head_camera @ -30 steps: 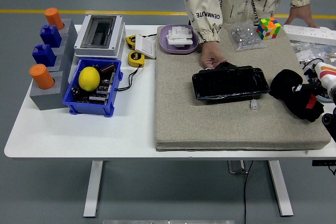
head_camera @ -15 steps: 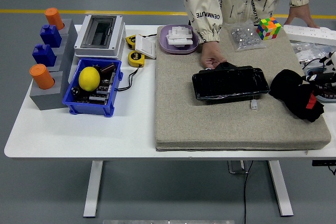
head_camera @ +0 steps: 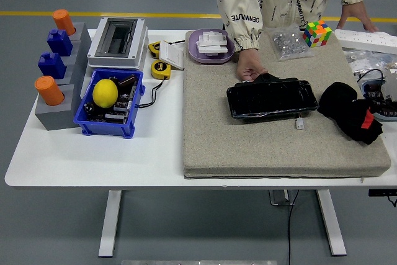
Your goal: Pick the rag up,wipe the panel,place it on the desk
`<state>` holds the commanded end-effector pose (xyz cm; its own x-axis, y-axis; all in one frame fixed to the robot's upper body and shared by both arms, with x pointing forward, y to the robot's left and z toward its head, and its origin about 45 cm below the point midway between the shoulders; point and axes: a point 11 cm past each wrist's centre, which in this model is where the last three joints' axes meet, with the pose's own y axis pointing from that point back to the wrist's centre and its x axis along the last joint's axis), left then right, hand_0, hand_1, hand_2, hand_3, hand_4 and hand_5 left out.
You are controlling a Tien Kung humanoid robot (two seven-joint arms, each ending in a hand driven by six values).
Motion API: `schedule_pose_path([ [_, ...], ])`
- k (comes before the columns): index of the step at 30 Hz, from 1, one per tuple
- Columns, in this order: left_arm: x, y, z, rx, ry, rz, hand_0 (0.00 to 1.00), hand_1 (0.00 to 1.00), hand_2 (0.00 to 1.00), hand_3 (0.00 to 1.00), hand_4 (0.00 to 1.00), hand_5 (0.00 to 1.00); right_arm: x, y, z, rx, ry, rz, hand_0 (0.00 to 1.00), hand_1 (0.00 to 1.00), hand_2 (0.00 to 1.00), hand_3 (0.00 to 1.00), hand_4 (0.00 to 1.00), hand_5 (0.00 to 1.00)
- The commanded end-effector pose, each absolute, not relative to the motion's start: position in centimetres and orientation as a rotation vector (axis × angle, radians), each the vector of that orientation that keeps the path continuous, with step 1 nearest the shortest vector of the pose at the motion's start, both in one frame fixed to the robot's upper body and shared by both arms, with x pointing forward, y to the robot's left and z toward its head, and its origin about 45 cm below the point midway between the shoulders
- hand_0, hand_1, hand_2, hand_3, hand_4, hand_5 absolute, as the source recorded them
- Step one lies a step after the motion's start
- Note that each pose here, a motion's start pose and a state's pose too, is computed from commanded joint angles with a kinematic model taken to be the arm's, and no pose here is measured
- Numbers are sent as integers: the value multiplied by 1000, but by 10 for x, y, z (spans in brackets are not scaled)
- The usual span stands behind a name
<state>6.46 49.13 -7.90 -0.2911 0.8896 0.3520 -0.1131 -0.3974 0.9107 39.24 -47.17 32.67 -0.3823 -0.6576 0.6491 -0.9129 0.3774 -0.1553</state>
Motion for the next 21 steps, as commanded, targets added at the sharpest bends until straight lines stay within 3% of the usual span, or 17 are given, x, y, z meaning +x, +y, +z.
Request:
schedule_pose_path([
  [21,65,491,-79,1215,1058,1773,604,636,635,560,633,442,378,-494,299,1945,-2680,-172,637,646,722,716,998,617],
])
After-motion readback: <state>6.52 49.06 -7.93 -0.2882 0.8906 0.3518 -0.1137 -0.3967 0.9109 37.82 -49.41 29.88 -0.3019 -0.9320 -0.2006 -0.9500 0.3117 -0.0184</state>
